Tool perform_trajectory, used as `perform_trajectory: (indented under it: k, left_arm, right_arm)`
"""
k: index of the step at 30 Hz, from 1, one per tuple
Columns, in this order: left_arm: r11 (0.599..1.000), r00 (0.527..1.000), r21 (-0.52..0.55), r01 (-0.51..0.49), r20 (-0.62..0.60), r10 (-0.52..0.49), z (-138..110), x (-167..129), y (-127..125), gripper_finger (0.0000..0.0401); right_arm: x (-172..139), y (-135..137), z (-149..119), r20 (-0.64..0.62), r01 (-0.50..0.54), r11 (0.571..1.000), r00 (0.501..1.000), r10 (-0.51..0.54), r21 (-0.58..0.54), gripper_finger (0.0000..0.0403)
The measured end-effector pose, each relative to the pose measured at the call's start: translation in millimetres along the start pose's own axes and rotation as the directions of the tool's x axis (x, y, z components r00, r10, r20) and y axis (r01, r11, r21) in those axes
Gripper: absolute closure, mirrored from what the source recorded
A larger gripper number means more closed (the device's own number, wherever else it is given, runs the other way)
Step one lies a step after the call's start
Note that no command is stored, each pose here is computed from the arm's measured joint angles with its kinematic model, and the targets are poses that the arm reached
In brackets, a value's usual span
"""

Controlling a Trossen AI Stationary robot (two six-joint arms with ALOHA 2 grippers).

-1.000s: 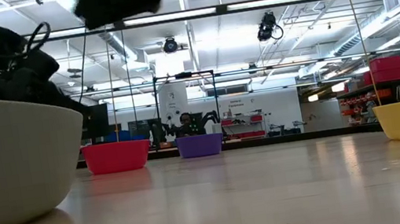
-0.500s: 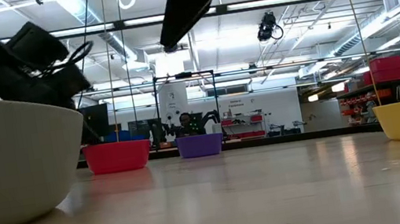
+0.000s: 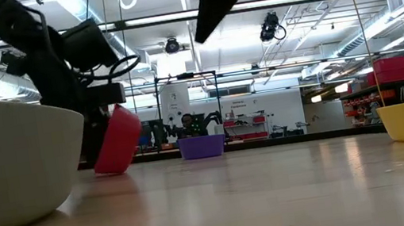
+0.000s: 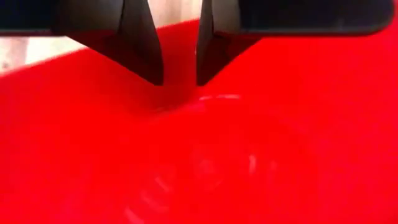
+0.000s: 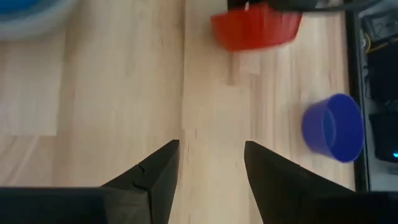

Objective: Nest bowls inside each other
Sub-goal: Stack the red bowl on top of the light blue bowl

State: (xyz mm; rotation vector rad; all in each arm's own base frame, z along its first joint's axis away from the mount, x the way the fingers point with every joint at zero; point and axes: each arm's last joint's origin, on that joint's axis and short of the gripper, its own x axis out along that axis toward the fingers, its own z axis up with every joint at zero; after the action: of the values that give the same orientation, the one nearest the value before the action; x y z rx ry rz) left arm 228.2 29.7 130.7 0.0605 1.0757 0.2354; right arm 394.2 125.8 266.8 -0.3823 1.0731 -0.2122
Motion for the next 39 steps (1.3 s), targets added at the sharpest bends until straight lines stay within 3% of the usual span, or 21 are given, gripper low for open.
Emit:
perform_trajectory:
  k: [8, 12, 21, 30, 39]
  left_arm:
    - [0.997, 0.996, 0.046, -0.06, 0.073, 0.056, 31.4, -38.9, 3.4, 0.0252]
    - [0.997, 0.993, 0.073, -0.001, 0.115, -0.007, 34.3, -48.6, 2.4, 0.0226]
    - [0.986, 0.998, 0.166, 0.035, 0.053, -0.044, 33.3, -26.5, -4.2, 0.0218]
    - [0.963, 0.997, 0.267, 0.024, 0.066, -0.043, 38.5, 4.7, -15.9, 0.0226]
    - [0.949, 0.993, 0.312, -0.05, 0.119, 0.014, 48.6, -4.4, -29.5, 0.023]
  right_arm:
    - [-16.2, 1.3, -2.9, 0.021, 0.031, 1.0, 0.999, -0.031, 0.001, 0.019]
    - [-18.7, 4.2, -5.5, 0.009, 0.042, 0.999, 0.999, -0.042, -0.006, 0.0188]
    - [-20.3, 11.0, -25.8, -0.035, 0.081, 0.996, 0.996, -0.08, 0.024, 0.0195]
    - [-26.0, 14.9, -49.1, -0.001, 0.09, 0.992, 0.996, -0.091, 0.087, 0.0196]
    - [-31.4, 17.4, -58.5, 0.021, 0.102, 0.989, 0.994, -0.105, 0.109, 0.0197]
